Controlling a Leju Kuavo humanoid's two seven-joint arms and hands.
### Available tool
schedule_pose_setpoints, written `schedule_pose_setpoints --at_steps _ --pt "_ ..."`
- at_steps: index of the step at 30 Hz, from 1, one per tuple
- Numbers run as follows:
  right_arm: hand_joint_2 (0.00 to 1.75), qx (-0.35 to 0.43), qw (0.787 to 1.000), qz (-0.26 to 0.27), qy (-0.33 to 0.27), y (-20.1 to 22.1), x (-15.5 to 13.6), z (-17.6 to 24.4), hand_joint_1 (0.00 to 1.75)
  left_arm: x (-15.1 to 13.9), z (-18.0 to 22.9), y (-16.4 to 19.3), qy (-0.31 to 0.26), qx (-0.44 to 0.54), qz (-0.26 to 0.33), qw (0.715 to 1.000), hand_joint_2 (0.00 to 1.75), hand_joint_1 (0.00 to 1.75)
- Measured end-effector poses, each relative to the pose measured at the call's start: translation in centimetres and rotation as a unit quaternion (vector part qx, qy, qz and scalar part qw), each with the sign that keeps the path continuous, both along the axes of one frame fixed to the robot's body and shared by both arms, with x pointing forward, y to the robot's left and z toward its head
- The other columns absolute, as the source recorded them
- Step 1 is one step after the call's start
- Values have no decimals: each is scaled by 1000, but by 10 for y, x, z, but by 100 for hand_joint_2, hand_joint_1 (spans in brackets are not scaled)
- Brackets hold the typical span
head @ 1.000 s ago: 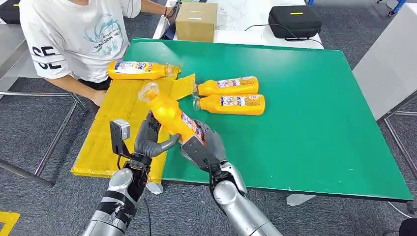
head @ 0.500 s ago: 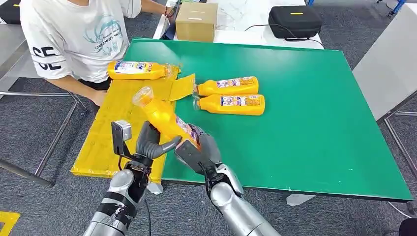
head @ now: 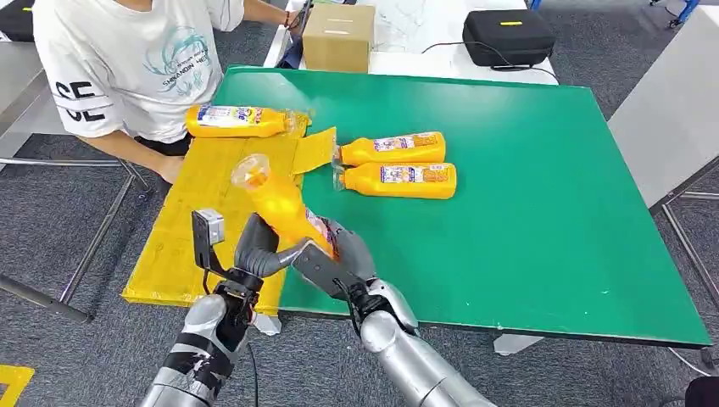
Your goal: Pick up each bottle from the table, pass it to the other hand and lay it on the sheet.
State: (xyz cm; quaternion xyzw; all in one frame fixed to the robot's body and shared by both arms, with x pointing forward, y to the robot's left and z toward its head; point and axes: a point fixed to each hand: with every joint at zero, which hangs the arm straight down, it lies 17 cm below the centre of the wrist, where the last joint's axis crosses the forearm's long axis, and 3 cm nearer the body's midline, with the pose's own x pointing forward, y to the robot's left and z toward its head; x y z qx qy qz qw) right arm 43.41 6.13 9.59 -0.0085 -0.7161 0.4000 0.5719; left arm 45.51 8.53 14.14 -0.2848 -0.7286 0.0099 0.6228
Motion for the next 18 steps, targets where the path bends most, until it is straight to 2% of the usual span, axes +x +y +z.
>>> schedule_pose_setpoints --at_steps 5,11,12,16,17,18 --pt "175 -24 1000 16 8 1 -2 -10 175 -6 -3 3 10 -23 -27 999 175 175" --pt "175 -39 999 31 13 4 -1 -13 175 -7 -4 7 9 -20 -32 999 175 175" --pt "175 -39 999 32 12 4 0 -12 162 -7 -4 8 9 -20 -32 999 175 175" --pt "175 -42 999 29 7 3 5 -9 162 -6 -3 11 7 -20 -29 999 175 175" --pt "175 -42 999 28 7 2 5 -9 28 -6 -3 11 6 -20 -29 999 175 175" --pt "175 -42 999 28 7 2 5 -9 0 -6 -2 12 5 -20 -29 999 175 175"
